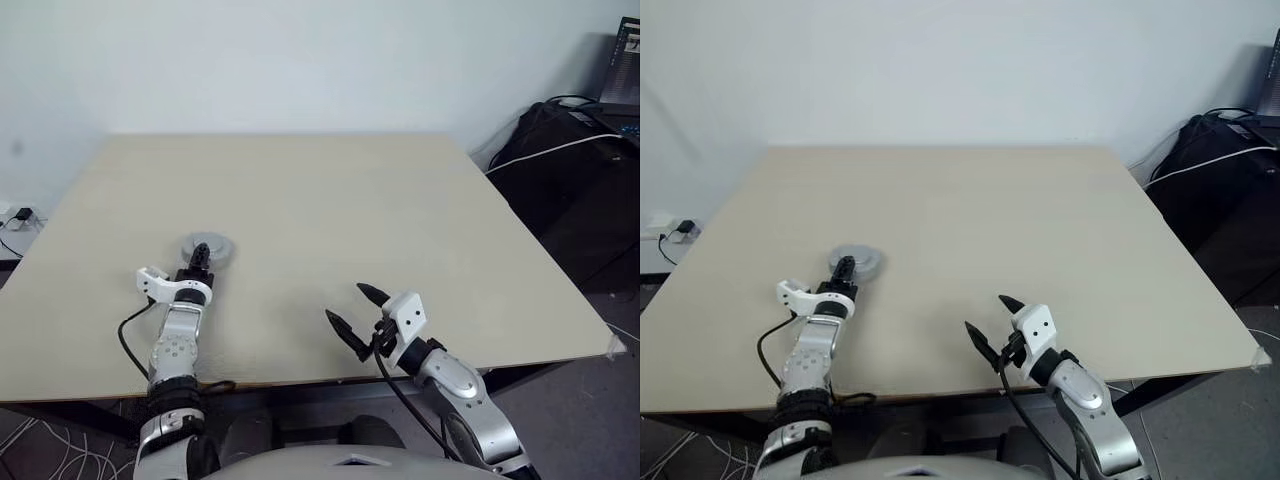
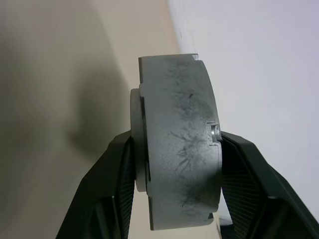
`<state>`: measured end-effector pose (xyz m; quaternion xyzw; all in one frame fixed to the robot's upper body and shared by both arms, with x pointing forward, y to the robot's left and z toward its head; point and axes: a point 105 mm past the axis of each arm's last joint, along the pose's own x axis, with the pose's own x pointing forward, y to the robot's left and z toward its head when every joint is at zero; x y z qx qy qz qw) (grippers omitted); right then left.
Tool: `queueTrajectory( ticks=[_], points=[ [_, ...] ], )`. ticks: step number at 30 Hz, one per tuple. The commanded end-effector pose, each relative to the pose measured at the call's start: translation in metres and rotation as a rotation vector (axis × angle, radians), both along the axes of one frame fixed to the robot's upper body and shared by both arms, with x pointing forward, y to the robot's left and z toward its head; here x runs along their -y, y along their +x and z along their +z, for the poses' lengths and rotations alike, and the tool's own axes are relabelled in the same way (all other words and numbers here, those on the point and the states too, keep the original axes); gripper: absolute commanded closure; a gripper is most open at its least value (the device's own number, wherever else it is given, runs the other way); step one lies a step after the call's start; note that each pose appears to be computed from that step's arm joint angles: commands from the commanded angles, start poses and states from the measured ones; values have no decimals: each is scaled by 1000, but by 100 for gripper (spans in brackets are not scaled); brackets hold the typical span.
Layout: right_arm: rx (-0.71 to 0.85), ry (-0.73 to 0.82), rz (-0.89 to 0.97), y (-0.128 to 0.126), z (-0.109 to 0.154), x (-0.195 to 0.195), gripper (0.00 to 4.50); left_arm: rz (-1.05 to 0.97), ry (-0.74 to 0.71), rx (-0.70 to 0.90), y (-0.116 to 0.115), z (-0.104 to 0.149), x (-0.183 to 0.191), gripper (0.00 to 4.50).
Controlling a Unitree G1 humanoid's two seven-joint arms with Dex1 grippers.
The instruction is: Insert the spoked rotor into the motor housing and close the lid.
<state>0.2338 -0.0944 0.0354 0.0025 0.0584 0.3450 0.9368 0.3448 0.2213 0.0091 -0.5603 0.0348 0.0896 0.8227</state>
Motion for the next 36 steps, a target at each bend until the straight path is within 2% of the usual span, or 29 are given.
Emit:
queueTrajectory(
  ticks=[1,5,11,18,19,30,36],
  points=[
    [26,5,-4,3,8,2,0,13,49,72,18,28,-8,241],
    [22,-2,-3,2,7,2,0,9,99,5,25,23,-7,241],
    [6,-6,-5,2,5,1,0,2,176,-113,23,9,-4,241],
    [-5,-8,1,2,5,0,0,19,206,-187,12,-3,-12,12],
    [-7,-8,2,2,5,-1,0,18,211,-194,10,-4,-13,2],
    [-28,-6,7,2,3,-3,0,-73,329,-314,-33,-16,-17,2],
    [-45,-2,27,2,1,-6,0,-270,583,-413,-65,-32,-12,2]
  ],
)
